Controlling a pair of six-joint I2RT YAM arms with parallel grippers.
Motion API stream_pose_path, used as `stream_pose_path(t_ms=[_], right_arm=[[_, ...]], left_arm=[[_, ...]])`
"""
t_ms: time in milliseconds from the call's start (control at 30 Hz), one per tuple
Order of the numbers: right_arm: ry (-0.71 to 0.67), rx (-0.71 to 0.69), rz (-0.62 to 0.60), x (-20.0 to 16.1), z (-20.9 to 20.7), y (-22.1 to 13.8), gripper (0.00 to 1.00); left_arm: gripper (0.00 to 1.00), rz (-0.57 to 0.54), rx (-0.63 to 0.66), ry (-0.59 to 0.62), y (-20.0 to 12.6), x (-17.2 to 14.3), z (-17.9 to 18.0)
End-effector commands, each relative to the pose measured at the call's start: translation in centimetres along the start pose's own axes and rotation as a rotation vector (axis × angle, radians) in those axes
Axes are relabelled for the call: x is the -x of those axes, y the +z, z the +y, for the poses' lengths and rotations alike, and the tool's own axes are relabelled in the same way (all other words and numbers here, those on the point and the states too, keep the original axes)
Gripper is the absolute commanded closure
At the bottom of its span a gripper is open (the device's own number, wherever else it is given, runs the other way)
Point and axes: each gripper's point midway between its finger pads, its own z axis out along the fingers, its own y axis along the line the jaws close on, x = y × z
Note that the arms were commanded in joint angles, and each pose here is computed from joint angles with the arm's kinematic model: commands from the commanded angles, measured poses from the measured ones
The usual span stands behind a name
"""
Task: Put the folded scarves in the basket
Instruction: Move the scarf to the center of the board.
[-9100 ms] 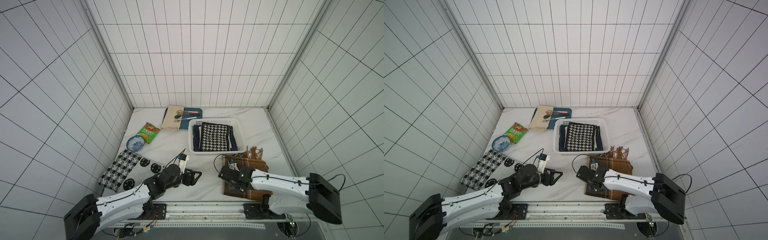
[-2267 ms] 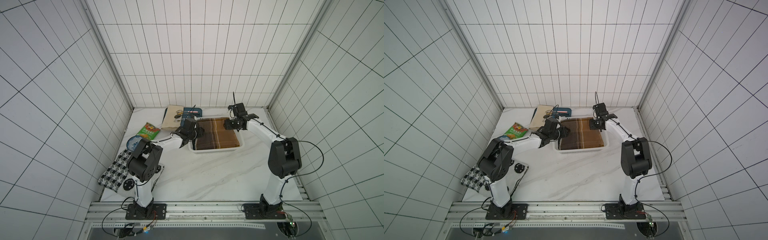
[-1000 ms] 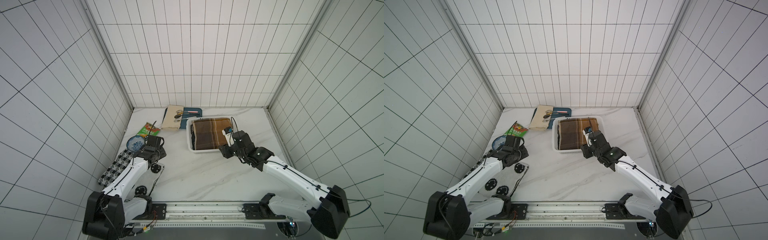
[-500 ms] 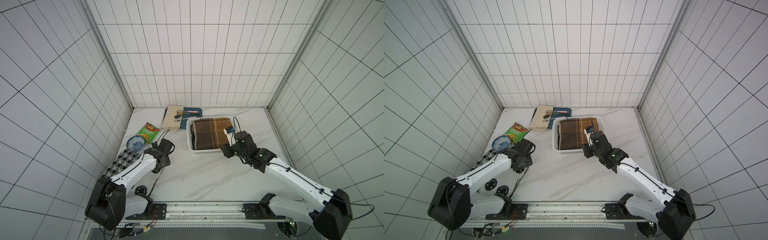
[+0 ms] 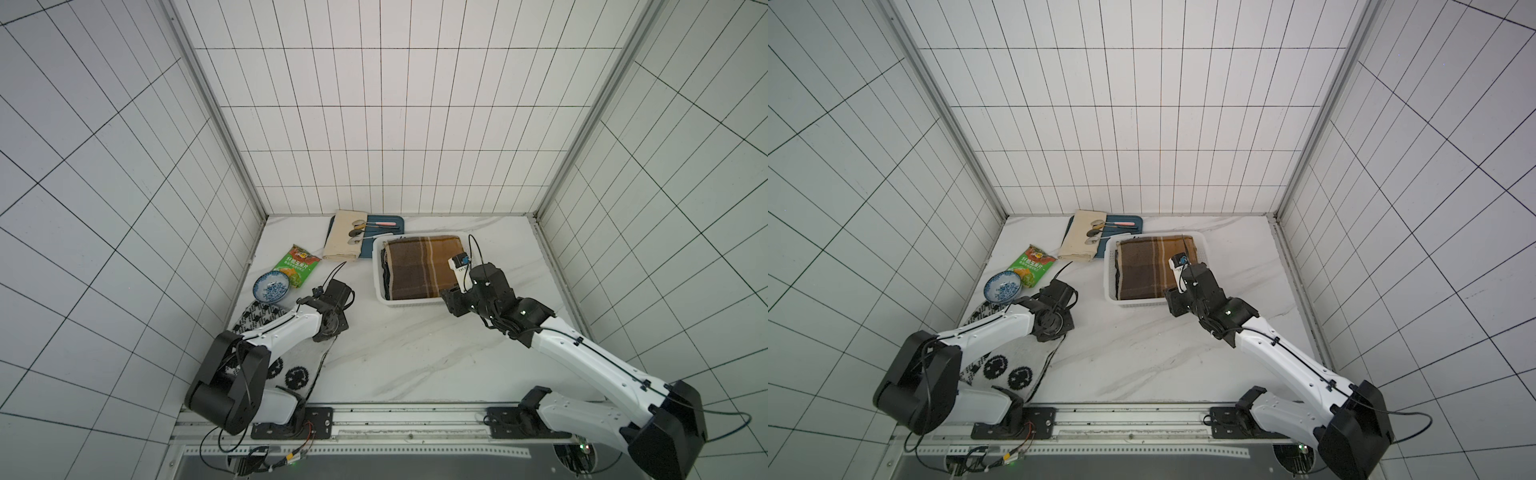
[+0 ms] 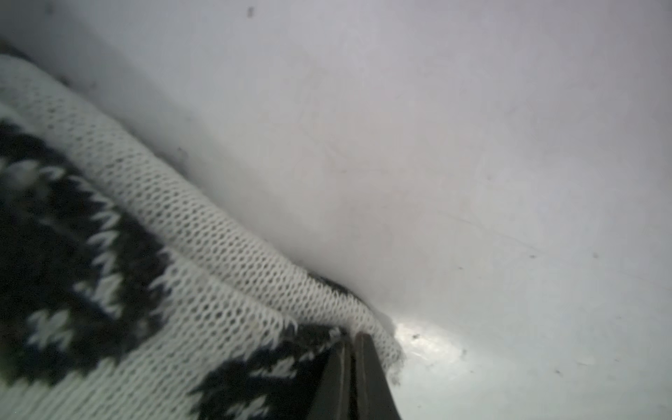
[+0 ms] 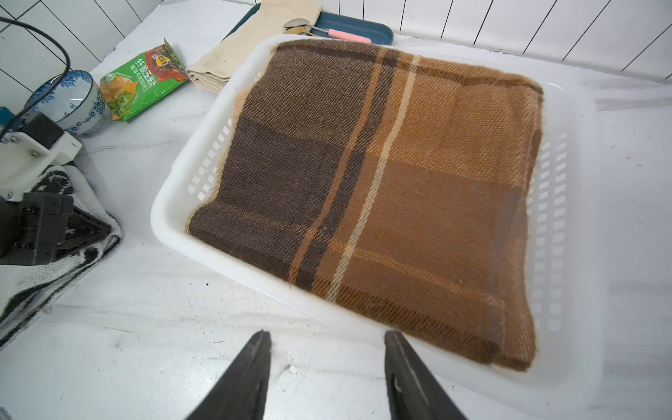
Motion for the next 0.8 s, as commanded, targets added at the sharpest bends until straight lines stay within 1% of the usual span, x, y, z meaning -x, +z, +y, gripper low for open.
stream_pose_path(t_ms=[0,100,133,200,233,267,333,400,467,533,667,767], right_arm=[[-0.015,-0.006,0.008,-0.8,0.0,0.0,0.47],[-0.015,-0.004,0.012,-0.8,0.0,0.1,0.47],[-0.016,-0.004,0.012,-0.7,0.0,0.1,0.47],[-0.015,-0.005,0.009,-0.7,0.0,0.0,0.47],[-0.015,-0.007,0.006,-0.7,0.0,0.0,0.47],[-0.015,-0.007,0.004,-0.7,0.0,-0.1,0.47],[-0.015,-0.001,0.005,-0.6,0.1,-0.1,0.47],[-0.013,0.01,0.007,-0.6,0.3,-0.1,0.47],[-0.011,0.017,0.008,-0.6,0.4,-0.1,0.47],[-0.01,0.016,0.009,-0.7,0.4,-0.1,0.46],[-0.009,0.023,0.013,-0.7,0.5,0.0,0.46],[-0.002,0.05,0.011,-0.7,1.0,-0.1,0.45]], left_arm=[[0.93,0.015,-0.186,-0.045,0.1,0.3,-4.3],[0.91,-0.007,-0.326,-0.087,0.0,1.0,-7.1],[0.89,-0.014,-0.381,-0.099,-0.2,1.2,-8.3],[0.79,-0.021,-0.457,-0.084,-0.8,1.3,-10.5],[0.76,-0.019,-0.482,-0.072,-1.1,1.3,-11.5],[0.73,-0.016,-0.501,-0.055,-1.5,1.2,-12.3],[0.63,-0.021,-0.514,-0.034,-2.2,1.1,-13.1],[0.59,-0.039,-0.502,-0.045,-2.9,1.3,-12.7],[0.53,-0.076,-0.475,-0.061,-3.8,1.8,-11.5],[0.51,-0.116,-0.427,-0.063,-4.9,2.4,-9.9],[0.49,-0.183,-0.4,-0.043,-7.2,2.9,-7.9],[0.49,-0.197,-0.396,-0.004,-7.8,2.4,-7.0]])
